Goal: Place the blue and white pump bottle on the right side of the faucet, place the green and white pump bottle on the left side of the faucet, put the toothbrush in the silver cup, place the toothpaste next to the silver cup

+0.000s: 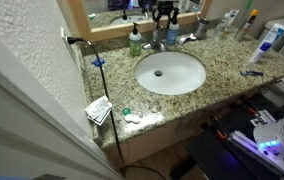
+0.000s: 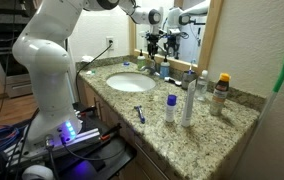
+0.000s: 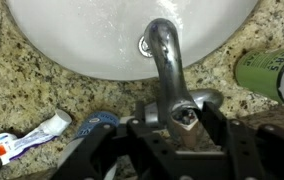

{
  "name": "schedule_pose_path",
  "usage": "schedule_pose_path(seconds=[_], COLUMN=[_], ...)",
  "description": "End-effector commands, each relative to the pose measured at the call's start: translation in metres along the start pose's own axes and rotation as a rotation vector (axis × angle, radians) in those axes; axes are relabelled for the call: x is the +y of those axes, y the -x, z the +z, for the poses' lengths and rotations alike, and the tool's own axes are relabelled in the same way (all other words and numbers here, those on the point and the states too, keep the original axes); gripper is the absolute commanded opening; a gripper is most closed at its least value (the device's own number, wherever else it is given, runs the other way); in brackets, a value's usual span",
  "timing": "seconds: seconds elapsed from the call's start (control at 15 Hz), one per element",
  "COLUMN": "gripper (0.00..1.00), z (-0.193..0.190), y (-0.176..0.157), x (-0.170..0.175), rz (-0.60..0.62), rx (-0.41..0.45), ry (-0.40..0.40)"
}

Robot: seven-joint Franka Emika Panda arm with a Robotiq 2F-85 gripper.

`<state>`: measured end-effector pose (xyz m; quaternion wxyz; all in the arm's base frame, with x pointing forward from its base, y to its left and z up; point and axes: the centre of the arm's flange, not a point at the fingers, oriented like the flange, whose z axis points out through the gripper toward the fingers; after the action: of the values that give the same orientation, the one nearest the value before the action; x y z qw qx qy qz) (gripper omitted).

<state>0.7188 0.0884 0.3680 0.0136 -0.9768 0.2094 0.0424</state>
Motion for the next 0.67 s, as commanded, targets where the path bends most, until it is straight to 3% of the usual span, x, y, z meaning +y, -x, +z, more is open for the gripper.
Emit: schedule_pose_path(seconds=[0.0,0.27,0.6], gripper=[0.31,0.05,0.08], z=[0.006,0.001,0.013], y=[0.0,0.002,0.008], x=[0.0,-0.005,0.002], rz=[0.002,-0.002,-0.035], rx=[-0.011,-0.011,-0.083], ry=[0.005,-0.006,0.03])
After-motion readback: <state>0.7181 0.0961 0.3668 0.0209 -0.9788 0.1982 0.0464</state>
